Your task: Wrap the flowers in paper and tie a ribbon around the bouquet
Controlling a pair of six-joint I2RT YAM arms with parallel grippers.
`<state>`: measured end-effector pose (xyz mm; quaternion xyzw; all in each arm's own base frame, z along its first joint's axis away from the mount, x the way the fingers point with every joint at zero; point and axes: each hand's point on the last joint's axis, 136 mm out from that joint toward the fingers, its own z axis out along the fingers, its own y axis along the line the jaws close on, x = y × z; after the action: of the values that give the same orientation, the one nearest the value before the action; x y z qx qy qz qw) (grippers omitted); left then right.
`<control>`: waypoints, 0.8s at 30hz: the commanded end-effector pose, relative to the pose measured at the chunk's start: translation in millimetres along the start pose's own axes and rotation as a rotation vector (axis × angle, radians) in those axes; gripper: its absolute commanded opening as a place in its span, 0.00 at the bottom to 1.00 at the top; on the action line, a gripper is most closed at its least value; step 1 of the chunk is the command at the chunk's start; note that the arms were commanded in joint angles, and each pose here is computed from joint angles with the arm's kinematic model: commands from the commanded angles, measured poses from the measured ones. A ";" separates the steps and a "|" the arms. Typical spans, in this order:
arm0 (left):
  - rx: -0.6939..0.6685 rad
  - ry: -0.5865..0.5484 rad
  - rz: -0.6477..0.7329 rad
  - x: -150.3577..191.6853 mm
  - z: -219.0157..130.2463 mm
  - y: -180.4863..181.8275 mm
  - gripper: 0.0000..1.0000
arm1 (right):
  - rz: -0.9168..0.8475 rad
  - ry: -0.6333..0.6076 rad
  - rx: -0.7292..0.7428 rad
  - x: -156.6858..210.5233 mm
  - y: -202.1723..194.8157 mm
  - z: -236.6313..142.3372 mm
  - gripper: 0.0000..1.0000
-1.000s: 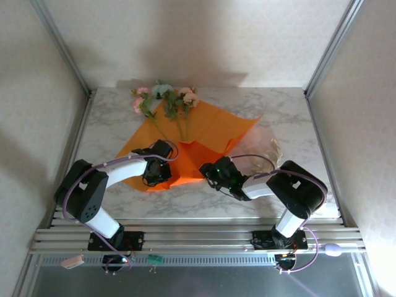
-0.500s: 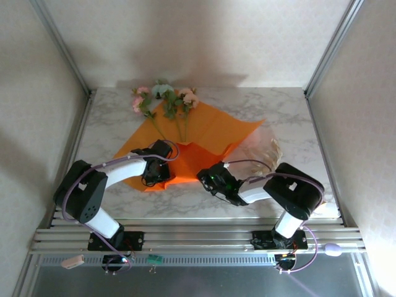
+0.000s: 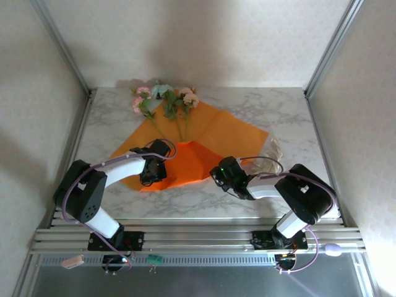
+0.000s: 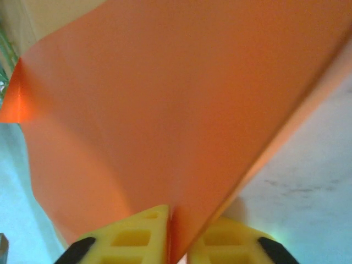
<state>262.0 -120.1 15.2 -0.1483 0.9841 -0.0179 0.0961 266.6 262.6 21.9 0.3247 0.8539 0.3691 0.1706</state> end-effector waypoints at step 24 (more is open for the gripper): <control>0.837 -0.010 -1.038 37.9 -107.9 -102.8 0.66 | 0.616 0.035 0.205 -12.1 19.7 -22.2 0.00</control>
<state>219.5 -211.0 95.6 -0.5009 0.7680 -0.3757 0.1343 274.4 253.2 49.5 0.5499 0.7658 0.3317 0.0332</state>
